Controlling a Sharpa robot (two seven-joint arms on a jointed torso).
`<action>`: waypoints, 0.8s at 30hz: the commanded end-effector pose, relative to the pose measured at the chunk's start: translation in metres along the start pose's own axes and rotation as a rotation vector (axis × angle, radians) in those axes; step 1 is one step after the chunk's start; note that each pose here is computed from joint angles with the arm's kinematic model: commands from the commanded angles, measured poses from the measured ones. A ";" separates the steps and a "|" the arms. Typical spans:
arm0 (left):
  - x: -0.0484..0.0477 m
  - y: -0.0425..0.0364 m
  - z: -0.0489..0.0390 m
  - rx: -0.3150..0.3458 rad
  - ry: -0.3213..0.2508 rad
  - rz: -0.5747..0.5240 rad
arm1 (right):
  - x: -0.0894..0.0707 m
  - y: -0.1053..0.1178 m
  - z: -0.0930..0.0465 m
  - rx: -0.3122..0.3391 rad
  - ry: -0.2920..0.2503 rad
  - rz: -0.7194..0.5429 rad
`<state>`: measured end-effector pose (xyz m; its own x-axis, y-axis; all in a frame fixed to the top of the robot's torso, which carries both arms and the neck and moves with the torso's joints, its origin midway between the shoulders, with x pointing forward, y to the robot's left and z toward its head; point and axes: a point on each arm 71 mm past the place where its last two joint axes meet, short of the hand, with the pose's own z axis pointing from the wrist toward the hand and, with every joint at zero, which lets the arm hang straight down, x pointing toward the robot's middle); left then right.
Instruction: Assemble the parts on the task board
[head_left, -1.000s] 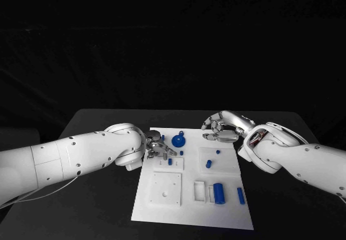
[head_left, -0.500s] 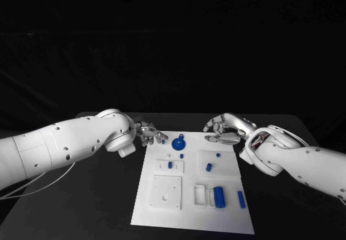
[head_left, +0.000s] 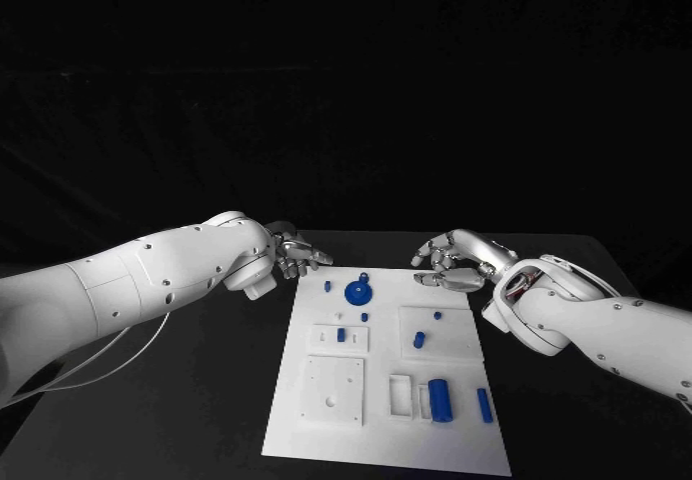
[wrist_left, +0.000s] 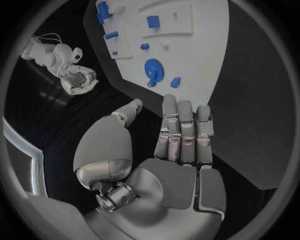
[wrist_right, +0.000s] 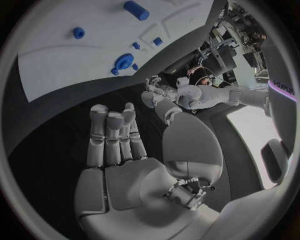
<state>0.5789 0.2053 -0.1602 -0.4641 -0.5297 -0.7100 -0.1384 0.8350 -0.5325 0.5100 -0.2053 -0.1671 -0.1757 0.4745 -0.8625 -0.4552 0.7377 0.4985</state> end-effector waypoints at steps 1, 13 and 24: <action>-0.0004 -0.0047 0.0050 0.009 0.016 0.067 | -0.001 0.000 0.001 -0.009 -0.007 0.004; 0.0047 -0.0054 0.0226 -0.030 0.033 0.124 | -0.005 0.000 0.004 -0.007 -0.025 0.016; 0.0157 0.0017 0.0310 -0.045 0.072 0.094 | -0.008 0.001 0.005 -0.004 -0.046 0.045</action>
<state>0.5991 0.1974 -0.1860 -0.5119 -0.4406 -0.7375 -0.1469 0.8907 -0.4302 0.5152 -0.2068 -0.1609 -0.1579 0.5095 -0.8458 -0.4459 0.7275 0.5215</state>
